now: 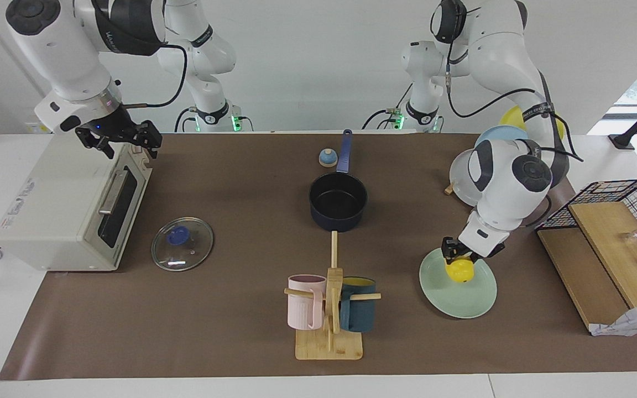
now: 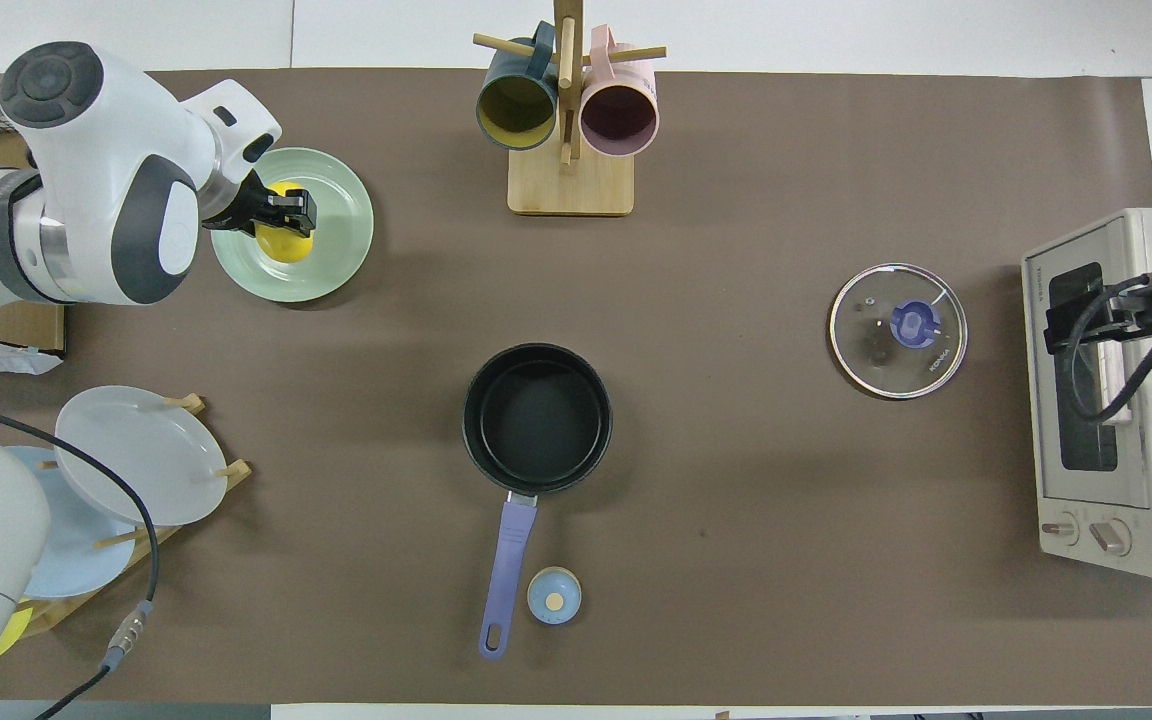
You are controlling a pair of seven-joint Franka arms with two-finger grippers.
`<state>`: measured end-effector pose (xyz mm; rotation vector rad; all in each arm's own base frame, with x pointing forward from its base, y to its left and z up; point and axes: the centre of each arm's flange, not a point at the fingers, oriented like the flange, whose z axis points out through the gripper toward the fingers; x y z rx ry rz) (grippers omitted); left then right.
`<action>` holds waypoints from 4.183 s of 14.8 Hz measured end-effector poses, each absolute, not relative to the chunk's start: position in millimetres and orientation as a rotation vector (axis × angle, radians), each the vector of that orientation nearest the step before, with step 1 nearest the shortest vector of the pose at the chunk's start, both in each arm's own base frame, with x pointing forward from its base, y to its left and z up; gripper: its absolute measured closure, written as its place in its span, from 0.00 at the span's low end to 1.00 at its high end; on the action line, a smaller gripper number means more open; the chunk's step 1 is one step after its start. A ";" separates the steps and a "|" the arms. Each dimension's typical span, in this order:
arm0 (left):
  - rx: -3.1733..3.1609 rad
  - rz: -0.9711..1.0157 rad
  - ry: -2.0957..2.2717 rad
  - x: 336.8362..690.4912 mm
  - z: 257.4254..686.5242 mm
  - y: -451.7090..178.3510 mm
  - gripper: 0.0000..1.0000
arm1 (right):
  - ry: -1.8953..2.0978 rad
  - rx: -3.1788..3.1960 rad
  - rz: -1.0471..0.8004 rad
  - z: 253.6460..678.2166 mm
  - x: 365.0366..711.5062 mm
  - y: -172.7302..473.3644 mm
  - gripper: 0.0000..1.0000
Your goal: Transfer potato from pot to plate
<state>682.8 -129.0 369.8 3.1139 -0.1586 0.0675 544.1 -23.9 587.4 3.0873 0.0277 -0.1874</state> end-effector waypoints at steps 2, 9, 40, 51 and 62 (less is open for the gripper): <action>3.114 0.081 -0.191 685.8 361.4 -128.5 0.40 | 0.028 3.087 -0.187 587.4 544.1 -23.9 0.00; 3.116 0.086 -0.265 688.9 345.2 -124.4 0.40 | 0.028 3.087 -0.187 587.4 544.1 -23.9 0.00; 3.120 -0.014 -0.069 549.0 639.4 -32.6 0.00 | 0.028 3.087 -0.187 587.4 544.1 -23.9 0.00; 3.130 -0.077 -0.015 534.0 637.3 -41.3 0.00 | 0.028 3.087 -0.187 587.4 544.1 -23.9 0.00; 3.130 -0.080 -0.024 533.6 636.9 -45.1 0.00 | 0.028 3.087 -0.187 587.4 544.1 -23.9 0.00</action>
